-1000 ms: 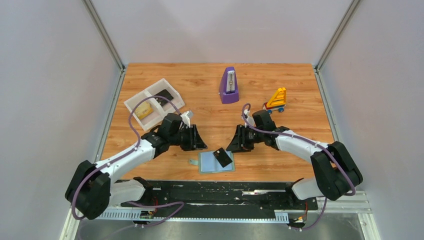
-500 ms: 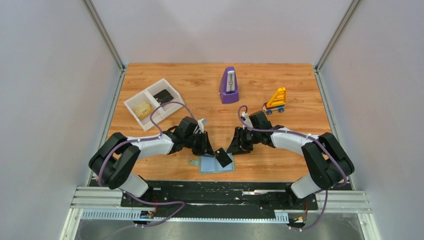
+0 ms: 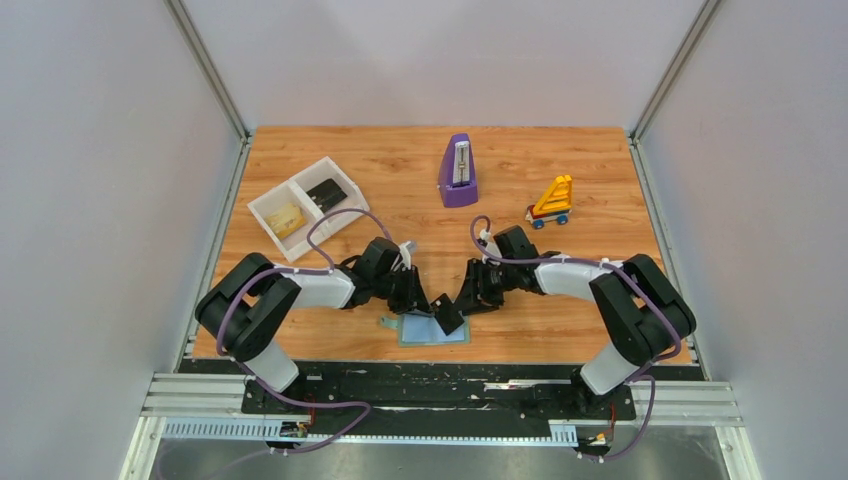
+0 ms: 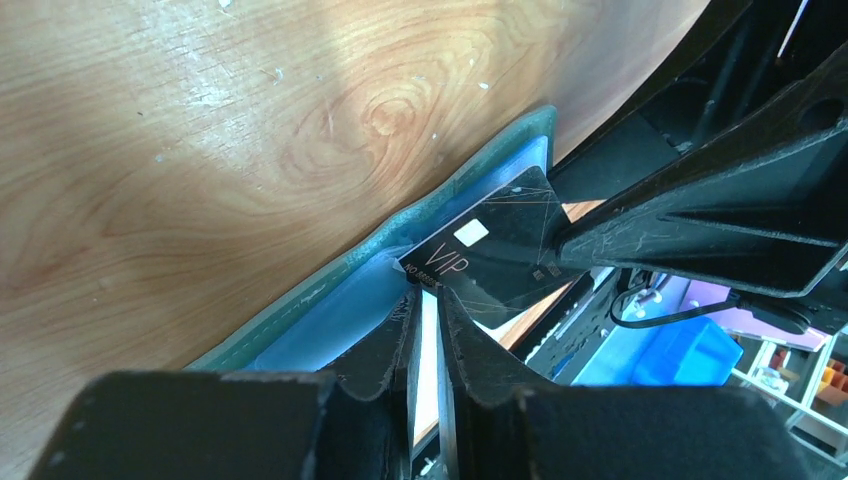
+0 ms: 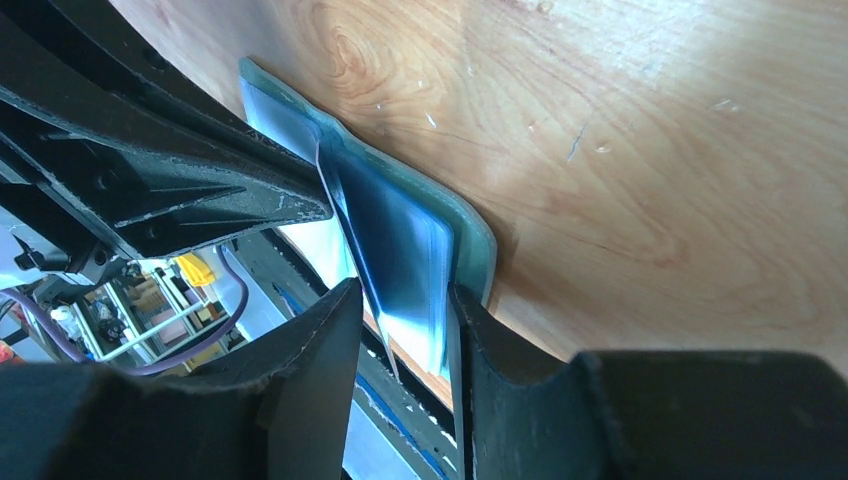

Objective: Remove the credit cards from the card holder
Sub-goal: Remove the credit card from the card holder.

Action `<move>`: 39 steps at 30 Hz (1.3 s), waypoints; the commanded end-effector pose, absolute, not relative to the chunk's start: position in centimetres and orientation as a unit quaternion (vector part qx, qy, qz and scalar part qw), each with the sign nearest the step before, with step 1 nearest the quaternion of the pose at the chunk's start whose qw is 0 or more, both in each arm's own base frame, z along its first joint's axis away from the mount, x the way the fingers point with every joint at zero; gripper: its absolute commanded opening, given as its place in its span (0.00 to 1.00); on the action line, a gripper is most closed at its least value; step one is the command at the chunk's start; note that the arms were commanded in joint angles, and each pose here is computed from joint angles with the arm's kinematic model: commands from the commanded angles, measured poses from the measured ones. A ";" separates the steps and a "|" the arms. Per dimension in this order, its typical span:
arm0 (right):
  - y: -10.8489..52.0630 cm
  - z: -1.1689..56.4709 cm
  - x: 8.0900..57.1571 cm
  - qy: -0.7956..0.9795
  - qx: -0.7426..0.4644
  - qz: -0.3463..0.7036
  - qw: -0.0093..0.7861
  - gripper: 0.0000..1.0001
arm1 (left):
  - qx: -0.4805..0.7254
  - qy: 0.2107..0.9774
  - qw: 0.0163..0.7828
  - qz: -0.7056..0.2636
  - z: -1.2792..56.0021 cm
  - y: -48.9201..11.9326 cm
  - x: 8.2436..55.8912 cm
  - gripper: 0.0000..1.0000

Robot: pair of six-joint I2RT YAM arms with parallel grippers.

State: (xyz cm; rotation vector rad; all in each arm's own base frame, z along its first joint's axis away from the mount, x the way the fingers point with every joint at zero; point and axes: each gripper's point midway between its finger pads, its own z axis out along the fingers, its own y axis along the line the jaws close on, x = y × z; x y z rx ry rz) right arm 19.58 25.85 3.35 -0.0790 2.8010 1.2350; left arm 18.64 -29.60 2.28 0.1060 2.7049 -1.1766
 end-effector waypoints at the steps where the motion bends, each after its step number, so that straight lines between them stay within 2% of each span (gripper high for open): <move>1: 26.5 3.3 19.6 0.908 -0.047 0.414 0.048 0.37 | 0.035 0.917 0.093 -0.386 1.0 -29.3 18.4 0.18; 10: 26.9 5.3 19.2 0.895 -0.056 0.439 0.057 0.16 | 0.030 0.920 0.095 -0.378 0.7 -28.8 18.1 0.18; 13: 27.2 6.0 18.7 0.887 -0.062 0.456 0.043 0.16 | 0.030 0.921 0.095 -0.377 0.6 -28.8 18.1 0.18; 17: 27.3 6.1 18.4 0.885 -0.061 0.460 0.038 0.22 | 0.029 0.921 0.095 -0.376 0.4 -28.7 18.1 0.18; 24: 27.6 6.0 18.1 0.883 -0.061 0.465 0.026 0.20 | 0.027 0.922 0.095 -0.376 0.3 -28.5 17.9 0.18; 26: 27.7 6.0 18.0 0.882 -0.062 0.466 0.025 0.16 | 0.026 0.921 0.096 -0.376 0.4 -28.5 17.9 0.18; 29: 27.5 6.0 18.2 0.886 -0.059 0.460 0.030 0.02 | 0.025 0.920 0.097 -0.379 0.5 -28.5 17.9 0.18; 30: 27.5 6.0 18.2 0.887 -0.057 0.457 0.033 0.00 | 0.026 0.920 0.098 -0.379 0.6 -28.5 17.9 0.19; 37: 26.6 5.8 18.2 0.899 -0.051 0.433 0.041 0.00 | 0.027 0.922 0.104 -0.372 0.9 -28.2 17.9 0.24; 39: 26.6 5.8 18.0 0.898 -0.051 0.435 0.037 0.08 | 0.026 0.923 0.105 -0.369 0.9 -28.1 17.9 0.26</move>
